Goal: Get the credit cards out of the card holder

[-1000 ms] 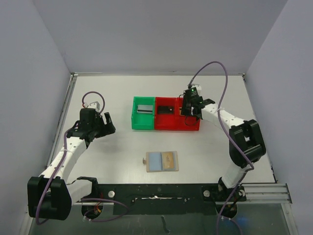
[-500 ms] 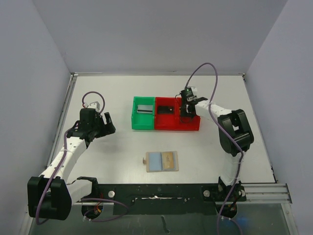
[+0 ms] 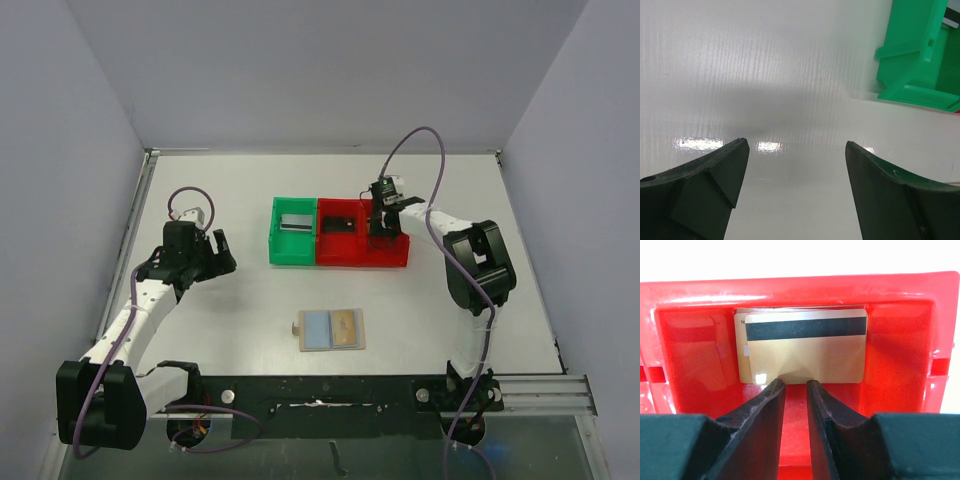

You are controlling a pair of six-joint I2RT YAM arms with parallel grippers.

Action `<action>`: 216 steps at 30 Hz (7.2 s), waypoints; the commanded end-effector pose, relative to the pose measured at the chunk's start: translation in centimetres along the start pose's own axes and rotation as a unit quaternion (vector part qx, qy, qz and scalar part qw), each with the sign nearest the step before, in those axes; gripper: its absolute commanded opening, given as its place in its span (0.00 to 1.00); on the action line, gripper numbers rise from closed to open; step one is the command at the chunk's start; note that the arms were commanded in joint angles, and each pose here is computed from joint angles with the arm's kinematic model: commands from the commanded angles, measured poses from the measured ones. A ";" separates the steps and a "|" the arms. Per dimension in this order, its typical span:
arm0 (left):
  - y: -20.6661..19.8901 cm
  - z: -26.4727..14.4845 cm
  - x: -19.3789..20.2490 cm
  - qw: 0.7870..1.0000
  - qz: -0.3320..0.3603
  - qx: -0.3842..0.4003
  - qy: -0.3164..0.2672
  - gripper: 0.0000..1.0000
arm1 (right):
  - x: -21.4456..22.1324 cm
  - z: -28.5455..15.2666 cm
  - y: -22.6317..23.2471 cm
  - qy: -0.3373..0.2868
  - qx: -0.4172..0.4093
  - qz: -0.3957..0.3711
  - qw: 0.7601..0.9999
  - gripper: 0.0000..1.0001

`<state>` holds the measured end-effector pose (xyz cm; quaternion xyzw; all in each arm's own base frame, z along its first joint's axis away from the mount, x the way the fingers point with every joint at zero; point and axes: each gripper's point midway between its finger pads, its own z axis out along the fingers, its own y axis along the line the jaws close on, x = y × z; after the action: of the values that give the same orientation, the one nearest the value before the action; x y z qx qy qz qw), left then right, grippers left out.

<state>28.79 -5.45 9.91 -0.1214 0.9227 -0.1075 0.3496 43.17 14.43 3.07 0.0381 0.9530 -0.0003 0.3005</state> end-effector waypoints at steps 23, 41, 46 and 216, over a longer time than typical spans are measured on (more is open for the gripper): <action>-0.8 -0.2 -2.1 0.999 0.007 0.017 -0.035 0.77 | -4.3 -6.9 0.9 -0.081 -0.072 0.014 0.994 0.43; -0.8 -0.3 -2.1 0.999 0.007 0.016 -0.035 0.77 | -3.1 -7.2 6.0 -0.052 -0.121 -0.006 0.991 0.53; -0.8 -0.3 -2.1 0.999 0.007 0.016 -0.036 0.77 | -2.6 -6.6 6.0 -0.044 -0.110 -0.015 0.993 0.49; -22.3 -1.2 19.5 0.930 -0.057 0.281 0.231 0.29 | 22.6 -15.6 8.3 0.137 -0.312 0.165 0.926 0.25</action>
<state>16.95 -31.48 4.24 -0.0475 0.9119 -0.3857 0.1320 16.48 23.98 3.32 0.1041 0.9186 0.3434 0.1658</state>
